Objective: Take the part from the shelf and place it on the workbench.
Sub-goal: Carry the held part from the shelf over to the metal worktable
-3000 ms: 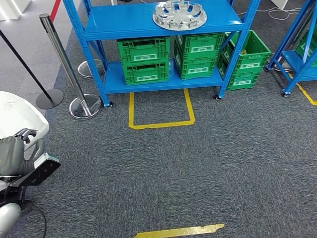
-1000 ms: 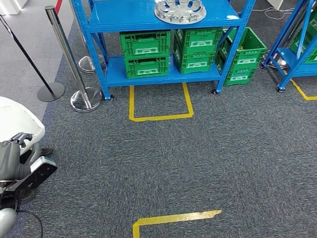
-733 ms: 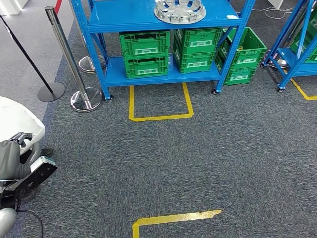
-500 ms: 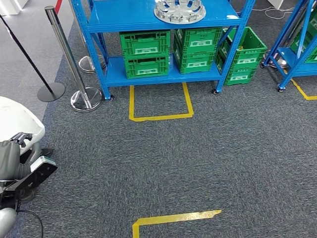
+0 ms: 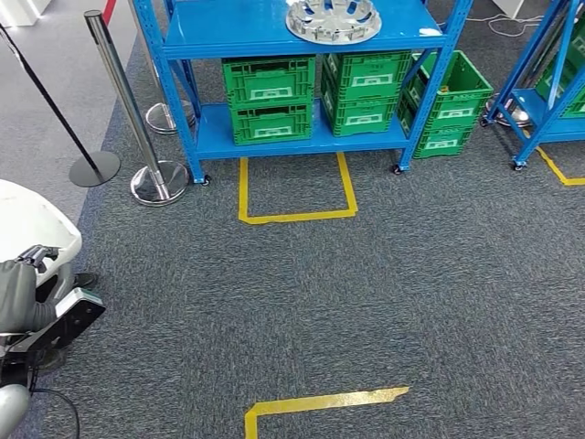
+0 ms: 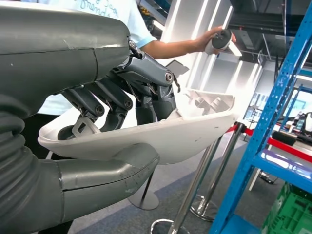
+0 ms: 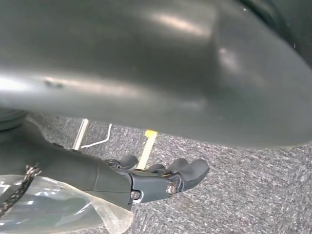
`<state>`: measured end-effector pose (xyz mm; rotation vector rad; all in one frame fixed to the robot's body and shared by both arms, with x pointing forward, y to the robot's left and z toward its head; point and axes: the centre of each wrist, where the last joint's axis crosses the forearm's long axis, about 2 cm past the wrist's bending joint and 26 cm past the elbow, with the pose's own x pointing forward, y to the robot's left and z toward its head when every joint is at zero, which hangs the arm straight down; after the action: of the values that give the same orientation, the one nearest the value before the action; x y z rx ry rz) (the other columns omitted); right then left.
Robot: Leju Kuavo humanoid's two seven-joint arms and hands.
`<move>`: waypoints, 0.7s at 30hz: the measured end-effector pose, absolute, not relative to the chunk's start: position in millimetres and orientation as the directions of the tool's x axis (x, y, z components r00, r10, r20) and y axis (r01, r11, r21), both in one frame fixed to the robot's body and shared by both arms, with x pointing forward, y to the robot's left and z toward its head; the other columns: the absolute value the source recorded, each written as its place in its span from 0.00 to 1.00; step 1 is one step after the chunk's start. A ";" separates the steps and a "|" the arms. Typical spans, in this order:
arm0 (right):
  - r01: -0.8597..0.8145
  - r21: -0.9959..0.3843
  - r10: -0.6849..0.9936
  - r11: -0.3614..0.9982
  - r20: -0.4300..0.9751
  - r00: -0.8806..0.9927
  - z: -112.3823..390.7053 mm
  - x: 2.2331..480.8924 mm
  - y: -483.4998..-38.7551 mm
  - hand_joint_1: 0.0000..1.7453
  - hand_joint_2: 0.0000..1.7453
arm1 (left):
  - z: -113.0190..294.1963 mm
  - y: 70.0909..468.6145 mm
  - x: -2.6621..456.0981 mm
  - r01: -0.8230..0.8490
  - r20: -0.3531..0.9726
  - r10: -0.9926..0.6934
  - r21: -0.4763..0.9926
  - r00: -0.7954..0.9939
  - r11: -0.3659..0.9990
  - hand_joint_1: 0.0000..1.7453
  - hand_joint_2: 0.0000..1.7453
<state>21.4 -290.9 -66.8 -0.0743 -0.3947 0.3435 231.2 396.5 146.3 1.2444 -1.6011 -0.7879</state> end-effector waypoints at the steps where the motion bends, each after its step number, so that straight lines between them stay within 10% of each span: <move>1: -0.313 -0.137 0.341 0.940 0.364 0.867 -66.6 21.1 -290.7 0.00 0.00 | 146.8 396.8 231.3 -0.364 0.280 -0.958 0.888 -0.055 0.280 1.00 1.00; 21: -0.314 -0.148 0.347 0.938 0.364 0.865 -66.1 17.8 -290.4 0.00 0.00 | 146.7 398.5 228.0 -0.363 0.280 -0.959 0.890 -0.046 0.277 1.00 1.00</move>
<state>17.8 -290.4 -66.1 -0.0852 -0.3968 0.3462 228.0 398.5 146.7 1.2505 -1.5928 -0.7842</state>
